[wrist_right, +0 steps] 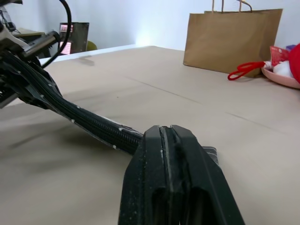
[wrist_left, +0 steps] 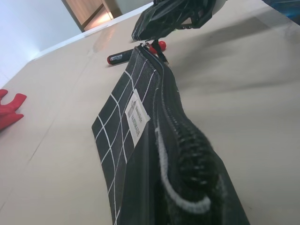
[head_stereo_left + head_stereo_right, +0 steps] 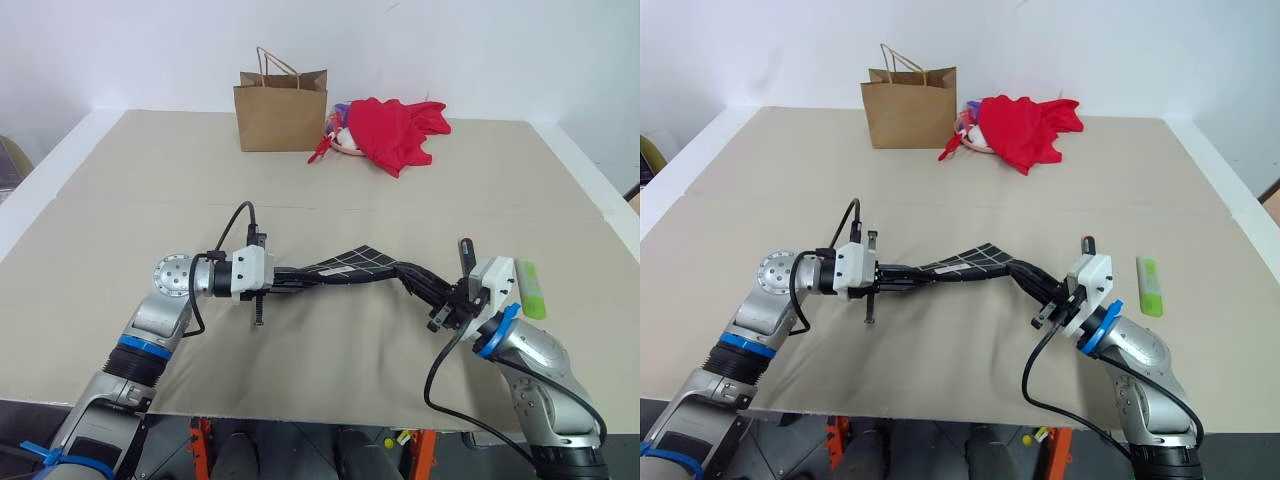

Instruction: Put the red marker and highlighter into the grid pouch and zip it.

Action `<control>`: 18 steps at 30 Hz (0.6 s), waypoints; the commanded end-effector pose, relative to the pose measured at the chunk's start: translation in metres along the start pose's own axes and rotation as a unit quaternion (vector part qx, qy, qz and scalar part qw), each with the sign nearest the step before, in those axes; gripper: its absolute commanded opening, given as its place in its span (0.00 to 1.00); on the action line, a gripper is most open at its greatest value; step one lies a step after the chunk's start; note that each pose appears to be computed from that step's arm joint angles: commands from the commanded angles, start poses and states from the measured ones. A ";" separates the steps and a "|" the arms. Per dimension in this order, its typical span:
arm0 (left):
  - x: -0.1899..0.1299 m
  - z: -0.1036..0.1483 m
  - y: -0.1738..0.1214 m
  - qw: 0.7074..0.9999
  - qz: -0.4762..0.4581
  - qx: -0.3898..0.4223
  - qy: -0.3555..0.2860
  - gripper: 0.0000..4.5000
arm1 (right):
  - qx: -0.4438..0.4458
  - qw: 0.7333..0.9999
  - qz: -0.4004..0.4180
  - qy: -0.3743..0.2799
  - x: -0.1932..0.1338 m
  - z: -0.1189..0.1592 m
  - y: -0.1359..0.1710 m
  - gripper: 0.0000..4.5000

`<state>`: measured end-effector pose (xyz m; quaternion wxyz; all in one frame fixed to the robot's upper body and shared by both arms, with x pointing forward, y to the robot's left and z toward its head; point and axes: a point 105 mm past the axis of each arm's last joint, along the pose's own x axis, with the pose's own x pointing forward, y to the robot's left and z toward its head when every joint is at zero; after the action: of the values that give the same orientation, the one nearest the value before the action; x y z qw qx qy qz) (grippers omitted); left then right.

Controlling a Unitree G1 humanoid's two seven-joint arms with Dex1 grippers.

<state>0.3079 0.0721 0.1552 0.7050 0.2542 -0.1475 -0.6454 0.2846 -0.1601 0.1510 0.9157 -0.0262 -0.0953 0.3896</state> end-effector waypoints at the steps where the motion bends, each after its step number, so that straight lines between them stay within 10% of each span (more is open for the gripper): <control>1: 0.000 0.010 0.004 1.000 0.009 0.020 -0.011 0.00 | -0.019 0.999 0.013 -0.025 0.001 0.018 0.004 0.03; 18: 0.016 0.015 0.002 0.999 0.007 0.038 -0.030 0.00 | -0.014 0.992 0.125 -0.005 0.058 0.028 0.057 0.03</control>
<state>0.3068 0.0586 0.1558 0.7046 0.2482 -0.1647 -0.6440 0.2836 -0.0891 0.1690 0.8688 -0.0475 -0.0797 0.4865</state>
